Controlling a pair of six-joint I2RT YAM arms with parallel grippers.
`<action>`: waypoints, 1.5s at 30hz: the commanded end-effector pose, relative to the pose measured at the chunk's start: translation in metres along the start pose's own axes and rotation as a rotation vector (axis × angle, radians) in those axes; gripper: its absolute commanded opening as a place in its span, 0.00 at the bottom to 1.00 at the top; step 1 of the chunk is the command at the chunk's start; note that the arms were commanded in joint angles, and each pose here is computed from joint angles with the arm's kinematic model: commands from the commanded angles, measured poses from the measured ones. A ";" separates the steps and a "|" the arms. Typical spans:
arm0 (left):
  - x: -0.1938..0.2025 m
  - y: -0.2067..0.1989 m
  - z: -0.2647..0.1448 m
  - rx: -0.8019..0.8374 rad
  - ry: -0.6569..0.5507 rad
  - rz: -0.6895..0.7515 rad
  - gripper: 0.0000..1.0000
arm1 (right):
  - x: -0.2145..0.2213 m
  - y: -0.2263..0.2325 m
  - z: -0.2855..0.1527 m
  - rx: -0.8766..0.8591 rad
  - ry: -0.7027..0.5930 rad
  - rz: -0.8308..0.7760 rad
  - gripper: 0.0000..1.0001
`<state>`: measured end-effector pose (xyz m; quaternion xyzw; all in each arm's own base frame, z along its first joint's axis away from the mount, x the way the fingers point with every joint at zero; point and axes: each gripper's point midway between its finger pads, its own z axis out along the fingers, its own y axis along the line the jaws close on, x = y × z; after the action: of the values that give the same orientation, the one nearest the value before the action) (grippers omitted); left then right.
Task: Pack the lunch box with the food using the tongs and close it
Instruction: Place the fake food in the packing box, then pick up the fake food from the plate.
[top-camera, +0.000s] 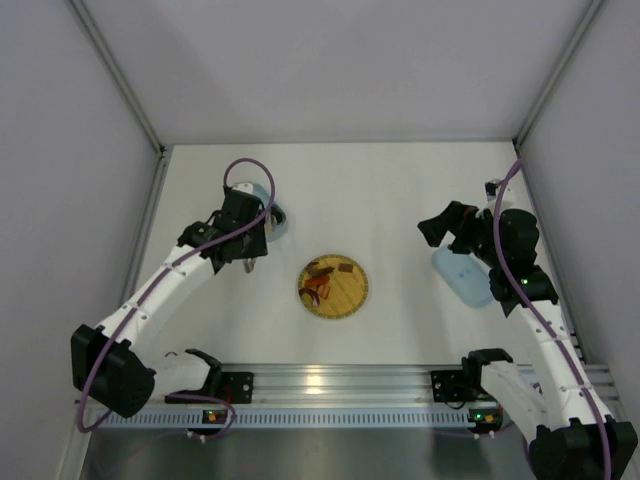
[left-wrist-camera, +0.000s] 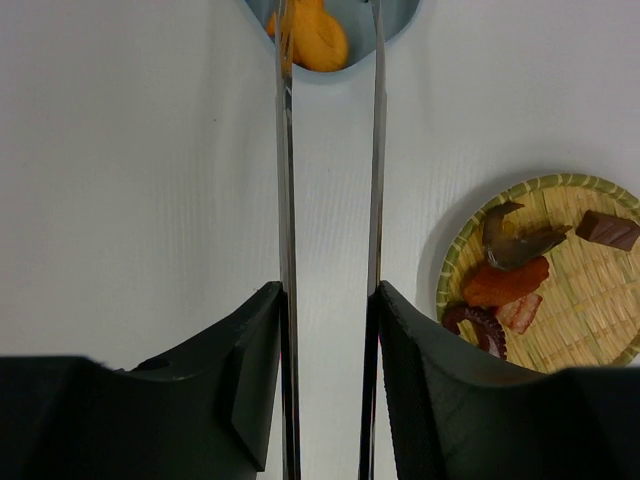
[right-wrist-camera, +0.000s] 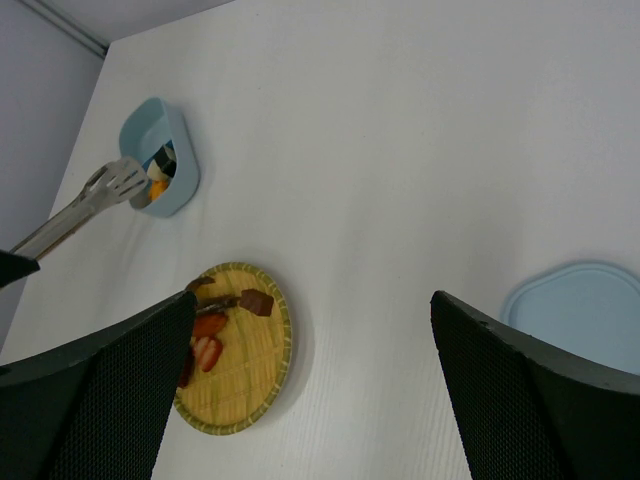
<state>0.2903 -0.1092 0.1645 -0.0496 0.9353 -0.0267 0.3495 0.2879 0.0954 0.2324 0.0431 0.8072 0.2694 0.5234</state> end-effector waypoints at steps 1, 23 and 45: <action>-0.023 -0.019 -0.015 0.117 -0.078 -0.001 0.46 | -0.013 0.001 -0.001 -0.010 -0.045 -0.025 0.99; 0.057 -0.154 -0.073 0.413 0.018 0.285 0.49 | -0.012 0.000 -0.004 -0.001 -0.046 -0.025 0.99; 0.087 -0.148 -0.070 0.347 0.078 0.336 0.49 | -0.009 0.000 -0.006 -0.001 -0.041 -0.026 1.00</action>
<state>0.1921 -0.2607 0.1576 0.1710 0.9318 -0.1113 0.3001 0.2870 0.0950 0.2325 0.0432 0.8074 0.2685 0.5237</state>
